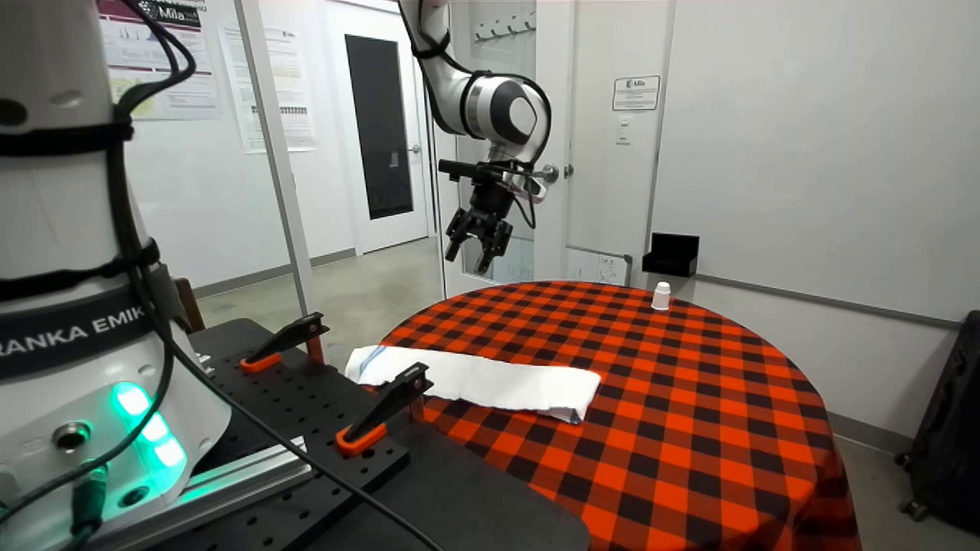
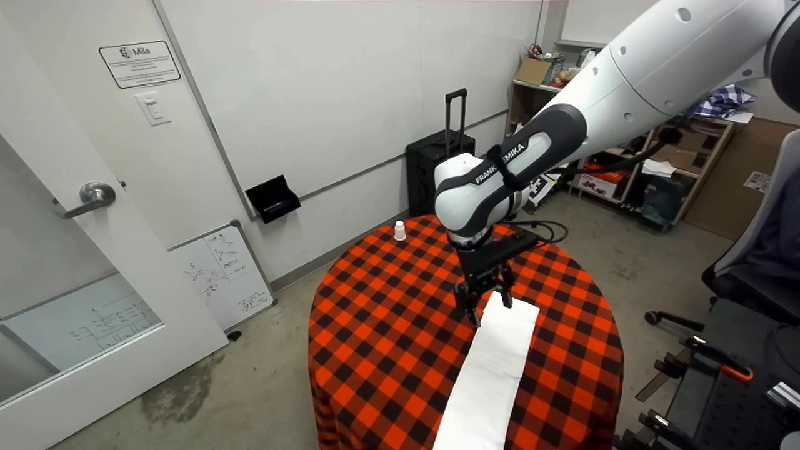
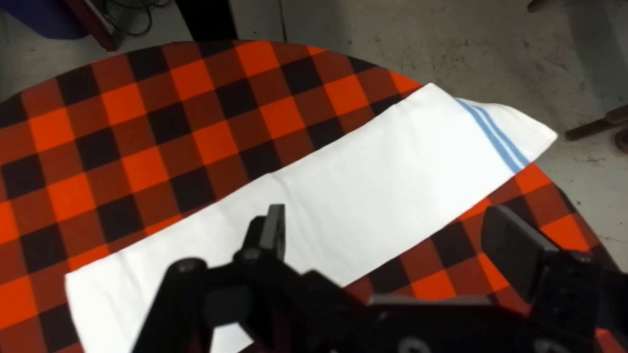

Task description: Fold the towel on the table

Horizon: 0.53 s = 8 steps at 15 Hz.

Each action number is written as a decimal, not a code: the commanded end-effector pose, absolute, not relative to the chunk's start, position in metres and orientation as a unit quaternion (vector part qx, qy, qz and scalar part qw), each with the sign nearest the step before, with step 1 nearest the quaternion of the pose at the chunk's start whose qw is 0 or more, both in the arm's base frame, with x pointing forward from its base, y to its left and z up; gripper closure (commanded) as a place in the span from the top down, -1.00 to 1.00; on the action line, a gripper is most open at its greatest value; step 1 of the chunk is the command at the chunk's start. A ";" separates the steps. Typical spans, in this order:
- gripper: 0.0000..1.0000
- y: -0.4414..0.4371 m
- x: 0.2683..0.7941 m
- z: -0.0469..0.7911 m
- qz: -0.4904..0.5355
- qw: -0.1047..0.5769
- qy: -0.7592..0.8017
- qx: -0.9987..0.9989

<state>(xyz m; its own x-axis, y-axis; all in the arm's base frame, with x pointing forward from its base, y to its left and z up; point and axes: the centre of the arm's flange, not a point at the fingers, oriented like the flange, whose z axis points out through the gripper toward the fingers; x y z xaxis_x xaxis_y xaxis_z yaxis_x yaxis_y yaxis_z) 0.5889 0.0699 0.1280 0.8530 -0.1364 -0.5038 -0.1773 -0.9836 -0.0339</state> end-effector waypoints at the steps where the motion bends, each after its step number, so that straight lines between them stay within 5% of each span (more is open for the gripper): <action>1: 1.00 0.009 0.590 0.127 0.273 0.011 0.076 -0.959; 8: 1.00 -0.081 0.600 0.101 0.278 -0.009 0.076 -0.957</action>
